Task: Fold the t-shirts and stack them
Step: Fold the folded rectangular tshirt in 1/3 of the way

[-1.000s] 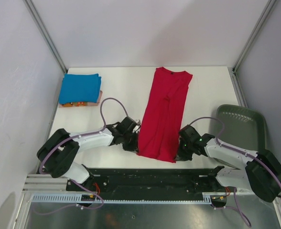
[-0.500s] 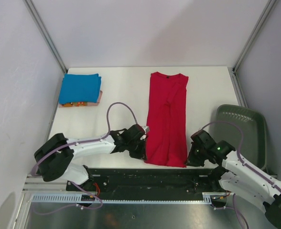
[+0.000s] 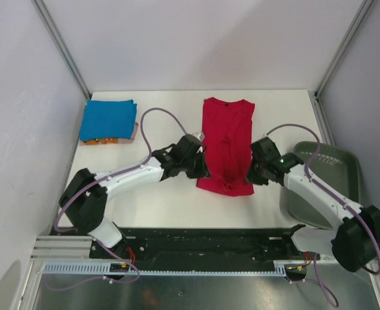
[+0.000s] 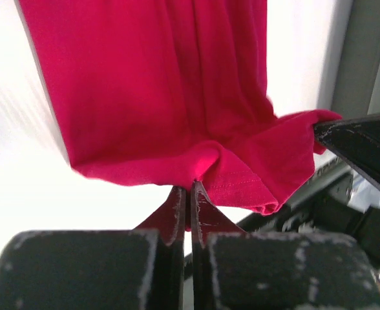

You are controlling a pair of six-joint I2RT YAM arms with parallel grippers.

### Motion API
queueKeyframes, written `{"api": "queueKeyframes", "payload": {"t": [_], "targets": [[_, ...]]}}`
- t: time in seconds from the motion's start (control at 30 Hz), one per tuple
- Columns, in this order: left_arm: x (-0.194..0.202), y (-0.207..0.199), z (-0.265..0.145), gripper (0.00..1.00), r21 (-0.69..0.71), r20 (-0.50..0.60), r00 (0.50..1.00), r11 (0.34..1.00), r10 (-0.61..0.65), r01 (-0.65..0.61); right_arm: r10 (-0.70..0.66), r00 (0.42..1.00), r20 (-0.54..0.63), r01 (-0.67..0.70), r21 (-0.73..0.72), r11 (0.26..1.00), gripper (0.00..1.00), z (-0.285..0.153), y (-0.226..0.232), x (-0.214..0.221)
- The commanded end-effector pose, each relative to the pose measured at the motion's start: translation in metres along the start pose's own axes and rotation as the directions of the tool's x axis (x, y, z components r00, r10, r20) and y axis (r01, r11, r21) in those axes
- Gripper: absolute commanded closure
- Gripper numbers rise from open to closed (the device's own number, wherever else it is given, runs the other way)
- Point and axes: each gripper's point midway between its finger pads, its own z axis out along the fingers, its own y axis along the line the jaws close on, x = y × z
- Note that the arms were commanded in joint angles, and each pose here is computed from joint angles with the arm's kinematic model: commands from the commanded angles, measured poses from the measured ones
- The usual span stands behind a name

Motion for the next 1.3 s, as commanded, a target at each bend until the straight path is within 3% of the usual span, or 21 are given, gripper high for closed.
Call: {"api": "queueKeyframes", "payload": {"t": [0.0,0.2,0.5,0.8,1.27], "targets": [[-0.059,-0.002,0.014,1.0,-0.037,0.118,0.993,0.999,-0.023,0.028,-0.018,0.978,0.208,0.024,-0.023,0.999,1.0,0.004,0.024,-0.08],[-0.108,0.009,0.038,1.0,-0.072,0.173,0.984,0.995,-0.051,0.065,0.018,0.955,0.296,-0.01,-0.027,1.0,1.0,0.025,0.026,-0.14],[-0.151,0.04,0.083,1.0,-0.112,0.178,0.98,0.988,-0.089,0.11,0.098,0.945,0.313,-0.079,-0.074,0.994,1.0,0.072,0.024,-0.196],[-0.176,0.057,0.088,1.0,-0.121,0.211,0.97,0.982,-0.119,0.147,0.125,0.955,0.269,-0.09,-0.138,0.986,1.0,0.108,0.037,-0.218],[-0.205,0.058,0.105,1.0,-0.043,0.183,0.978,0.993,-0.104,0.113,0.144,0.955,0.261,-0.116,-0.119,0.986,1.0,0.122,0.037,-0.233]]}}
